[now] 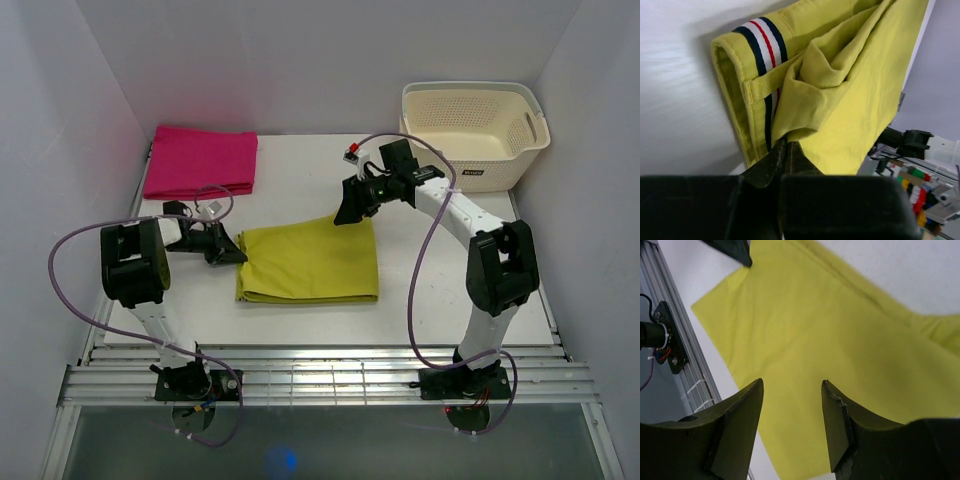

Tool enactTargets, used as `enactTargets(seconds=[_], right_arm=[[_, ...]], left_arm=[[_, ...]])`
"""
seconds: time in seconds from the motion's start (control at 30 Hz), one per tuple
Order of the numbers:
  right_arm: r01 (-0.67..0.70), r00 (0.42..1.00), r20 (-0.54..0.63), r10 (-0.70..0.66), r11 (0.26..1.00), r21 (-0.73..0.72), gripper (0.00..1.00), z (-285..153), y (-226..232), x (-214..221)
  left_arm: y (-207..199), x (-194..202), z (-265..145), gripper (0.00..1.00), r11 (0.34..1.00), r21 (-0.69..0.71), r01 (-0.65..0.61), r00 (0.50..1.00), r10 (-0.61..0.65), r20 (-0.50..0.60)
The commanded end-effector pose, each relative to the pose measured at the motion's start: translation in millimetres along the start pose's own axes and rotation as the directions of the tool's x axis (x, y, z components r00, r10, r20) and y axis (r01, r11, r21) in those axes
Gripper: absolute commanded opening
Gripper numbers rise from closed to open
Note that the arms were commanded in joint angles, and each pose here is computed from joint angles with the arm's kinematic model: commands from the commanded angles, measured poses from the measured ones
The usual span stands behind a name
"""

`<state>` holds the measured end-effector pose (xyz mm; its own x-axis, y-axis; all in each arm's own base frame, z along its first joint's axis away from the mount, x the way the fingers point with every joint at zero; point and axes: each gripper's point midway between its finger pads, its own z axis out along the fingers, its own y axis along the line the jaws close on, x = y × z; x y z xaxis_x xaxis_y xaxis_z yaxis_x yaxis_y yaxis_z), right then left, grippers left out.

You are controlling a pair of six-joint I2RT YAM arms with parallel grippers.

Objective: Fold and stack the trousers
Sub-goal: Fold the trousers

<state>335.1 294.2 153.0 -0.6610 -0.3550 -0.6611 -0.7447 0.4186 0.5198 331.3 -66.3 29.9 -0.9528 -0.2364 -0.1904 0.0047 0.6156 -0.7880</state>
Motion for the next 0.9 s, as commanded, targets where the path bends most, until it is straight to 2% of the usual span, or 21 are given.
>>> enactTargets(seconds=[0.0, 0.17, 0.2, 0.3, 0.43, 0.57, 0.73, 0.87], right_arm=[[0.032, 0.999, 0.024, -0.033, 0.998, 0.056, 0.56, -4.6, 0.5, -22.8], [0.019, 1.000, 0.022, -0.020, 0.999, 0.027, 0.58, 20.8, 22.0, -34.6], [0.020, 0.999, 0.024, -0.021, 1.000, 0.016, 0.58, 26.5, 27.3, -37.6], [0.018, 1.000, -0.002, -0.018, 1.000, -0.009, 0.58, 55.3, 52.3, -38.5], [0.004, 0.998, -0.062, -0.005, 1.000, -0.011, 0.59, 93.1, 74.1, -26.0], [-0.010, 0.993, -0.118, 0.007, 1.000, -0.028, 0.61, 125.7, 95.1, -8.6], [0.017, 0.987, -0.158, -0.021, 0.999, -0.031, 0.64, 159.8, 119.3, 3.8], [0.044, 0.983, -0.180, -0.033, 0.997, 0.057, 0.65, 179.7, 122.5, 14.7]], left_arm=[[-37.8, 11.0, 14.8, 0.15, 0.998, 0.057, -0.015, 1.000, 0.016, -0.011], [-69.9, -5.8, -12.1, 0.34, 0.990, 0.118, -0.078, 0.996, 0.072, 0.059], [-74.0, -13.9, -28.9, 0.36, 0.988, 0.119, -0.094, 0.991, 0.081, 0.110], [-70.6, -19.8, -56.9, 0.46, 0.990, 0.110, -0.084, 0.982, 0.063, 0.179], [-55.2, -1.7, -58.0, 0.47, 0.998, 0.042, -0.051, 0.987, 0.044, 0.155], [-23.8, 29.2, -37.6, 0.45, 0.998, 0.002, 0.069, 0.993, -0.069, 0.094], [-16.6, 38.4, -18.8, 0.46, 0.994, 0.008, 0.107, 0.994, -0.107, 0.036], [-18.7, 47.6, -3.3, 0.47, 0.994, 0.013, 0.107, 0.994, -0.107, -0.003]])
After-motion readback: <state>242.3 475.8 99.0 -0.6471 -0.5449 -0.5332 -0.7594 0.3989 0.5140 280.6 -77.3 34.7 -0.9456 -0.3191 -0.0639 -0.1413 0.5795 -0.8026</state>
